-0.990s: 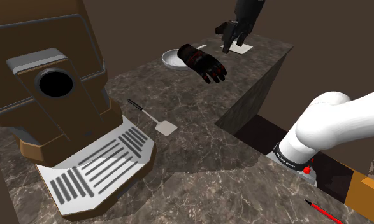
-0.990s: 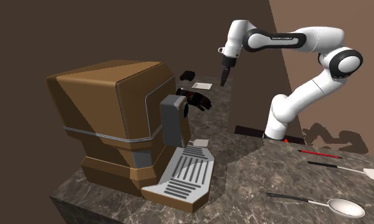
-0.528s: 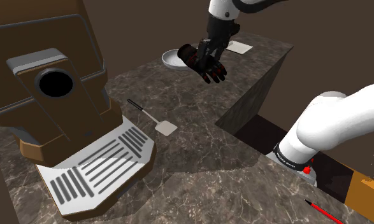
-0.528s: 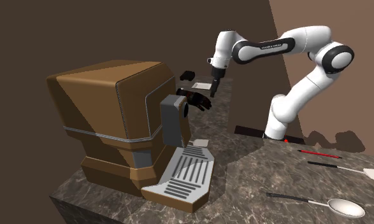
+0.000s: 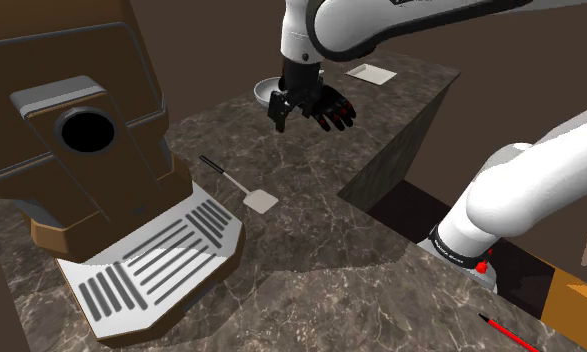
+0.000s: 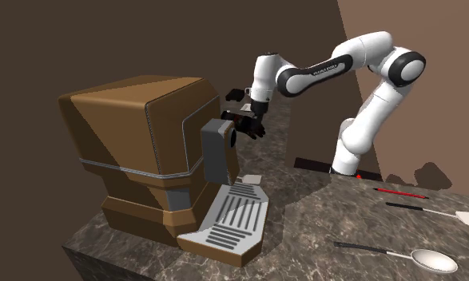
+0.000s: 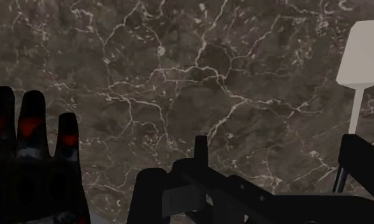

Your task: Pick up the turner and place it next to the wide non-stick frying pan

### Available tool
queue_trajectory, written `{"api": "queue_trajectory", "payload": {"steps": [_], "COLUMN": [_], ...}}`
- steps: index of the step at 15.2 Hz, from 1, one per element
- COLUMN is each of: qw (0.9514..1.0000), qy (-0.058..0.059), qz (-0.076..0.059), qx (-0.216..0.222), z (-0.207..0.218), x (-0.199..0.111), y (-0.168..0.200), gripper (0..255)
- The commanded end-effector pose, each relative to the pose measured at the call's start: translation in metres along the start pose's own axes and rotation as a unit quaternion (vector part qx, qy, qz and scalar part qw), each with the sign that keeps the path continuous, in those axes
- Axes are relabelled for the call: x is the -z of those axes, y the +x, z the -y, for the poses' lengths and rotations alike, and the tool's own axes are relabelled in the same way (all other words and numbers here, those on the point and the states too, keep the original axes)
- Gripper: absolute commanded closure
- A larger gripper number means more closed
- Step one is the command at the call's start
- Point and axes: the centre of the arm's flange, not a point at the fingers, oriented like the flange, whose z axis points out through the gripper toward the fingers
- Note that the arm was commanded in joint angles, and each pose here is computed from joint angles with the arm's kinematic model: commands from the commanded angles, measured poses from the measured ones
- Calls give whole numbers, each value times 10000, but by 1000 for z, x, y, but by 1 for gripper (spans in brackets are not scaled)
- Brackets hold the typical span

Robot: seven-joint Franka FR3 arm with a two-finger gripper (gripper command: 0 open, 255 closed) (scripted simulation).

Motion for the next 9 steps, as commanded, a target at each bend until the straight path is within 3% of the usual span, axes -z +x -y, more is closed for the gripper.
{"api": "queue_trajectory", "payload": {"steps": [1,9], "qw": [10000,9999], "qy": [12,26], "qz": [29,155], "qx": [14,73], "z": [22,102], "x": [-15,-72], "y": [14,54], "gripper": [0,0]}}
